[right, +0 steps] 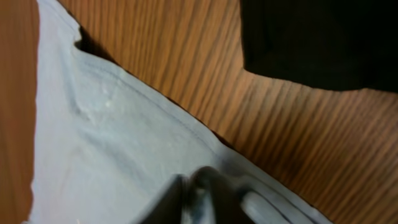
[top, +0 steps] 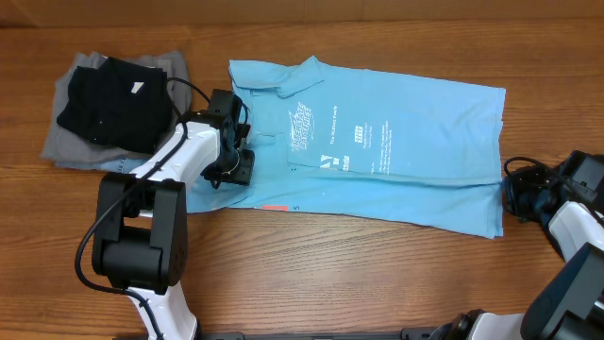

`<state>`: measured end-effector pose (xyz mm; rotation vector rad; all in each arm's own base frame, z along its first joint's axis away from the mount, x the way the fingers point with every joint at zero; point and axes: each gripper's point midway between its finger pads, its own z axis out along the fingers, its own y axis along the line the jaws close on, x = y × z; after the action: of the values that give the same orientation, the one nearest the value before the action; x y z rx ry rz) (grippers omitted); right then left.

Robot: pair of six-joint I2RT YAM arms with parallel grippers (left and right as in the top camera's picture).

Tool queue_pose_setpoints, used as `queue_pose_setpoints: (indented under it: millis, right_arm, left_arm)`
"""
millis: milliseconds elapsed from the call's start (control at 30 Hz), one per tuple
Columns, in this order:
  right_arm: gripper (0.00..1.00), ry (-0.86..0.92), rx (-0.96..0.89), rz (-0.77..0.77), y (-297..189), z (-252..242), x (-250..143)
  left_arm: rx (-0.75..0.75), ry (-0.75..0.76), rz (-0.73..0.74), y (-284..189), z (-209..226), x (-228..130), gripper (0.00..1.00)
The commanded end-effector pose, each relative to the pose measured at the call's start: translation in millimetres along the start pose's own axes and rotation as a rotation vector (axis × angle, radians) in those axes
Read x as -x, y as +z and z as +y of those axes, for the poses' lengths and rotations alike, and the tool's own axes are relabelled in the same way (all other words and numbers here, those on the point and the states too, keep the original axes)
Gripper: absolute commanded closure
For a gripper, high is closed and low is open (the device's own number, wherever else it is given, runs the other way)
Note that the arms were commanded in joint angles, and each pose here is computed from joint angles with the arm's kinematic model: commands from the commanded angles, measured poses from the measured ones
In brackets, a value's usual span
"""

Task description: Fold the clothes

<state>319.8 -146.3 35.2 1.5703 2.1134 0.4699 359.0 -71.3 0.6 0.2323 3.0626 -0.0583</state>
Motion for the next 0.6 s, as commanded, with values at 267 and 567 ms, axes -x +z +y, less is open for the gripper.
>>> queue_pose_setpoints:
  millis: [267,567]
  right_arm:
    - [0.46,-0.09,0.098,0.171,-5,15,-30]
    - [0.42,-0.208,0.222,0.256,-48,41,-62]
  left_arm:
    - [0.005,-0.02,0.036,4,3,-11,0.5]
    - [-0.102,-0.012,0.02,-57,-18,20,0.53]
